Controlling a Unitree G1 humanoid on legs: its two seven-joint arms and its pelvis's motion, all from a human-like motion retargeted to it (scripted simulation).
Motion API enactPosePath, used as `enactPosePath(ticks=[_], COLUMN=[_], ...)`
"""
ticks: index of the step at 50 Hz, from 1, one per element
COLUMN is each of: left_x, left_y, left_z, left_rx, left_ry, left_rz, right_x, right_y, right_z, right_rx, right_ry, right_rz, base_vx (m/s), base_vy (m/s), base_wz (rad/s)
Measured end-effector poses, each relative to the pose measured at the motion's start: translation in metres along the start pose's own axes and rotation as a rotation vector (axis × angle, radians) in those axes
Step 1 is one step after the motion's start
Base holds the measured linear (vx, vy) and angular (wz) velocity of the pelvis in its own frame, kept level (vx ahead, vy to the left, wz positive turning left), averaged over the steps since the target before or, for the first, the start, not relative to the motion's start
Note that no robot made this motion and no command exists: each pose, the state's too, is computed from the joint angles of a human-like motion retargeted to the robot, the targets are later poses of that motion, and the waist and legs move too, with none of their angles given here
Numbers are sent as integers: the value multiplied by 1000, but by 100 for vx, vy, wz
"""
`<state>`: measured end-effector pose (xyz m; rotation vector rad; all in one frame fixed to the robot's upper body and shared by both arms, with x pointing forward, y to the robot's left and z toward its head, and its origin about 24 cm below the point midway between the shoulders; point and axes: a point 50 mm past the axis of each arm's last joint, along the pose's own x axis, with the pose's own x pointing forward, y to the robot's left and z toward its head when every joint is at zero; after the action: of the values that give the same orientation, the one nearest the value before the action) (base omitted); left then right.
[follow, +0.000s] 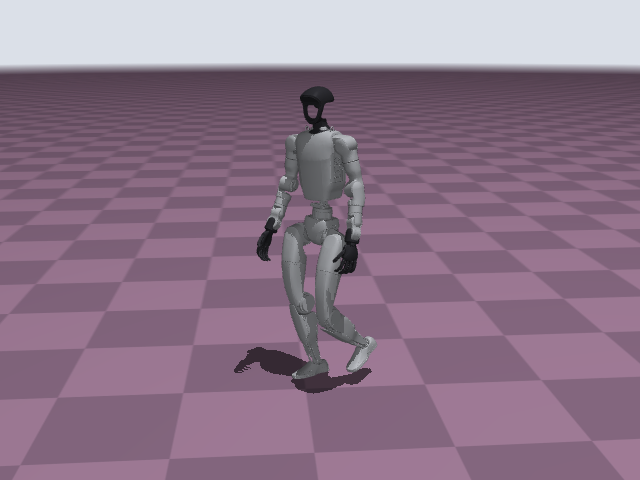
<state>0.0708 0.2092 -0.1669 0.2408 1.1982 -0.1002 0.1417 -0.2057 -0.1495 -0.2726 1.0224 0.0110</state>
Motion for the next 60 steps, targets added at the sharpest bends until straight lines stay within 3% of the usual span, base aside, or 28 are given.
enactPosePath(ticks=[12,17,25,35,49,55,60], left_x=[-16,-19,-16,2,-7,-13,-7], left_y=[-28,-39,-37,-11,16,12,2], left_z=[-55,-63,-57,14,163,179,155], left_rx=[-72,-75,-123,-125,-33,-20,-37], left_ry=[138,156,138,-62,-521,-599,-529], left_rz=[-78,-112,-90,-38,59,48,20], right_x=[6,5,1,-14,-10,-11,-14], right_y=[4,9,23,28,-1,-4,-2], right_z=[67,67,19,-49,-40,-45,-55], right_rx=[-107,-147,-127,5,98,108,115], right_ry=[-215,-228,-88,152,113,148,180], right_rz=[45,71,120,146,-26,-41,-42], base_vx=[49,52,57,56,54,48,45], base_vy=[2,6,3,4,-6,-17,-14], base_wz=[-31,-17,-15,17,32,23,16])
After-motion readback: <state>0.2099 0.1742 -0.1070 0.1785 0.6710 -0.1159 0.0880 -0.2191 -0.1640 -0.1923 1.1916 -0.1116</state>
